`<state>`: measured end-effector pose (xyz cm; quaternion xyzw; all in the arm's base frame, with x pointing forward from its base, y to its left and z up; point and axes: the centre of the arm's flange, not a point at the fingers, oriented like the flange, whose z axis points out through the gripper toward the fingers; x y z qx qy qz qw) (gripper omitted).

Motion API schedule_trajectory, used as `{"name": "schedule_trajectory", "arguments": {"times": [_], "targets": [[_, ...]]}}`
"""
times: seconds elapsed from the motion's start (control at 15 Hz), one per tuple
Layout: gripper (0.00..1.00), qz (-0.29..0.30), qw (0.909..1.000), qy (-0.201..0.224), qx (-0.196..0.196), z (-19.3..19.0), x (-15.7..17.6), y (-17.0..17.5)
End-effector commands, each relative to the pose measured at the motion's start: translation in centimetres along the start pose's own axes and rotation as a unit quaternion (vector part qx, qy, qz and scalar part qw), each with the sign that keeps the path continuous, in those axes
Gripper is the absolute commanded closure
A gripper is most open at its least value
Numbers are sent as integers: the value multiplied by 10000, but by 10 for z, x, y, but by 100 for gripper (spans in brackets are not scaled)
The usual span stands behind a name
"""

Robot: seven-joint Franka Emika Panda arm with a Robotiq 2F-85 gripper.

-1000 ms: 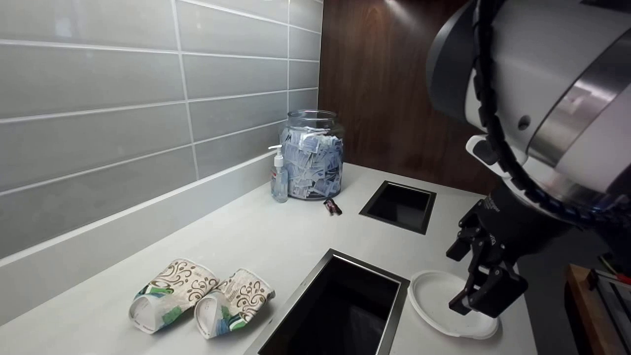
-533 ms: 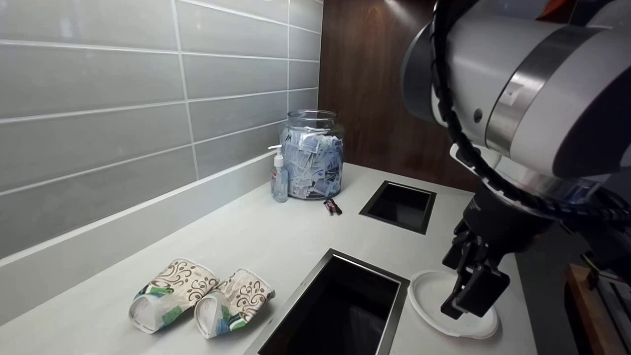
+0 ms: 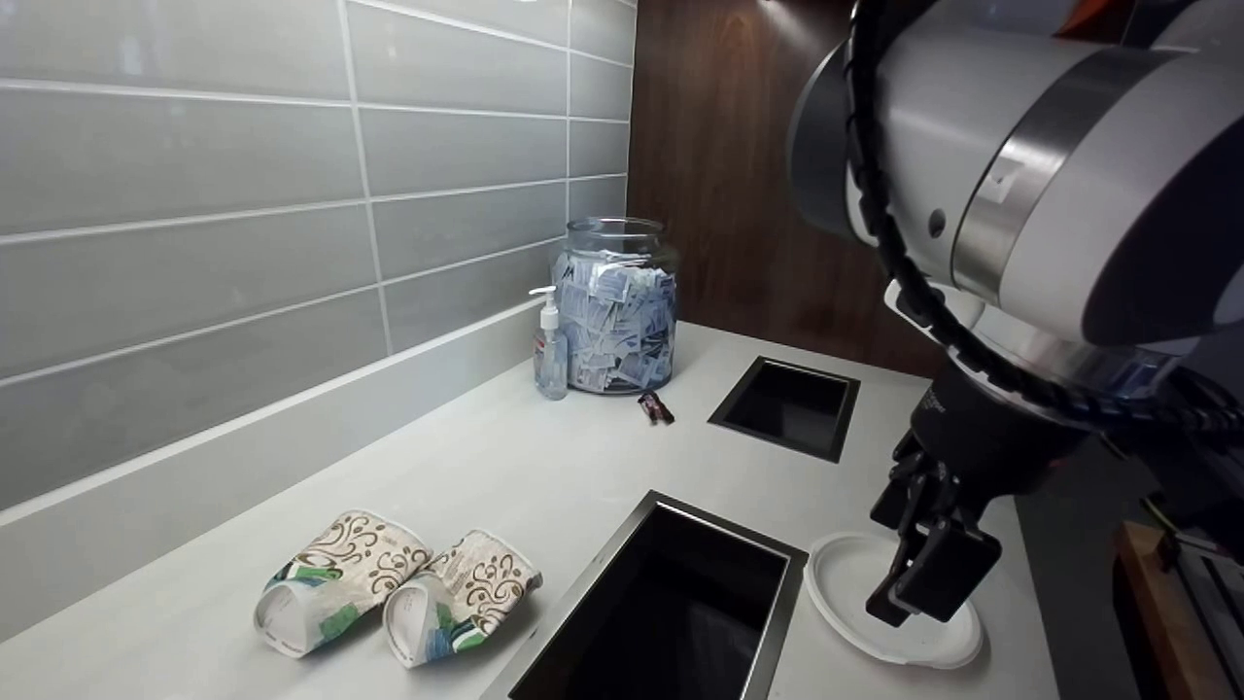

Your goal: Pour the snacks from the white plate into the left trash chute.

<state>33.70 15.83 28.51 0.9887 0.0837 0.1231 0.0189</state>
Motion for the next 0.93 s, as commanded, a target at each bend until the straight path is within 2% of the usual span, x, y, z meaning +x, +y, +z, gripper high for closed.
{"name": "schedule_trajectory", "arguments": {"times": [0.0, 0.2, 0.53, 0.87], "targets": [[0, -42, 9999, 1, -103, 1, 0, 2], [0, -46, 9993, 8, -366, -10, 0, 15], [0, -38, 9985, -111, -541, -16, -1, 24], [0, -7, 9989, -116, -449, -11, 1, 20]]}}
